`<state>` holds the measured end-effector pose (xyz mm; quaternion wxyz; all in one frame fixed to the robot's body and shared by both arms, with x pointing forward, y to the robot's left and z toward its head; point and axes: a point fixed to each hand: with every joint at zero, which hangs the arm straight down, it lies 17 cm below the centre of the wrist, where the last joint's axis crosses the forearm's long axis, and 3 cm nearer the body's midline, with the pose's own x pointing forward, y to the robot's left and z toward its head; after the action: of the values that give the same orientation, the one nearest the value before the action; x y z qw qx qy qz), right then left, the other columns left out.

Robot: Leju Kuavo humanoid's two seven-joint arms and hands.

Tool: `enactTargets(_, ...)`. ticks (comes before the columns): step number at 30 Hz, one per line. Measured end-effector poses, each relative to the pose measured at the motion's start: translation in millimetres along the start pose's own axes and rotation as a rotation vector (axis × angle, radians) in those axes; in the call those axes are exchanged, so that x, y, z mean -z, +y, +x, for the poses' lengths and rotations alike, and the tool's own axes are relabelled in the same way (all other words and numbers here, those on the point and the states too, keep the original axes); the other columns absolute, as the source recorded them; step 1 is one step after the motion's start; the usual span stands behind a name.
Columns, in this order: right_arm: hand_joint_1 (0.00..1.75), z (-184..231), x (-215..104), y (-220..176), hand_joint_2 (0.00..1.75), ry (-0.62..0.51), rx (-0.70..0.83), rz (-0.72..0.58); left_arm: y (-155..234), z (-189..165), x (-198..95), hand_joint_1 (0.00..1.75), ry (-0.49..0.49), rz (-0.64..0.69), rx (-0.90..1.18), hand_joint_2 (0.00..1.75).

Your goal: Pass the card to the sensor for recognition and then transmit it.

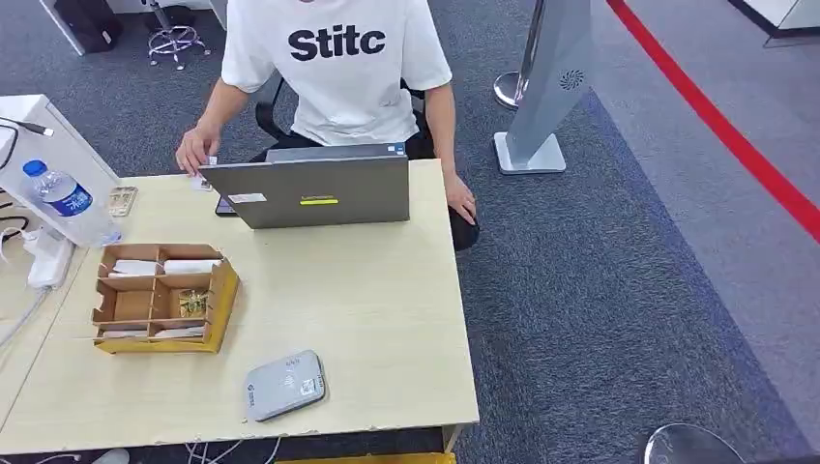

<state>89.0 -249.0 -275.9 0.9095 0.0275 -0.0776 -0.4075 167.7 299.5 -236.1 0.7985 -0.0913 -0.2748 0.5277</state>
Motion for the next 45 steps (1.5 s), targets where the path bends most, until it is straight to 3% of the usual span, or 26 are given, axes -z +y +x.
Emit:
enactTargets(11,0.0,-1.7,-0.1,0.9,1.75,0.003,0.003,0.001,13.1,4.7,-1.5,0.0,-0.03,0.043,-0.078,1.75)
enactTargets(15,0.0,-0.5,0.1,-1.1,1.75,-0.01,0.017,-0.013,41.9,9.6,-7.5,0.0,-0.1,0.166,0.008,1.75)
enactTargets(16,0.0,-0.7,0.4,-4.4,1.75,-0.014,0.022,-0.027,43.5,17.1,-12.3,0.0,-0.147,0.197,0.089,1.75)
enactTargets(20,0.0,-8.2,0.3,-12.0,1.75,-0.007,0.053,-0.053,26.3,116.0,-54.0,0.0,-0.491,0.267,0.185,1.75)
enactTargets(24,0.0,-11.1,0.0,-10.8,1.75,-0.006,0.061,-0.052,-1.1,175.9,-96.9,0.0,-0.685,0.23,0.159,1.75)
enactTargets(36,0.0,-13.8,-0.4,-8.2,1.75,-0.004,0.074,-0.047,-30.1,217.4,-150.8,0.0,-0.882,0.157,0.112,1.75)
enactTargets(41,0.0,-12.4,-1.0,-5.3,1.75,-0.019,0.082,-0.034,-32.1,256.9,-205.4,0.0,-1.066,0.194,0.072,1.75)
enactTargets(45,0.0,-11.8,-1.2,-3.7,1.75,-0.026,0.089,-0.03,-55.8,283.9,-261.4,0.0,-1.253,0.154,0.082,1.75)
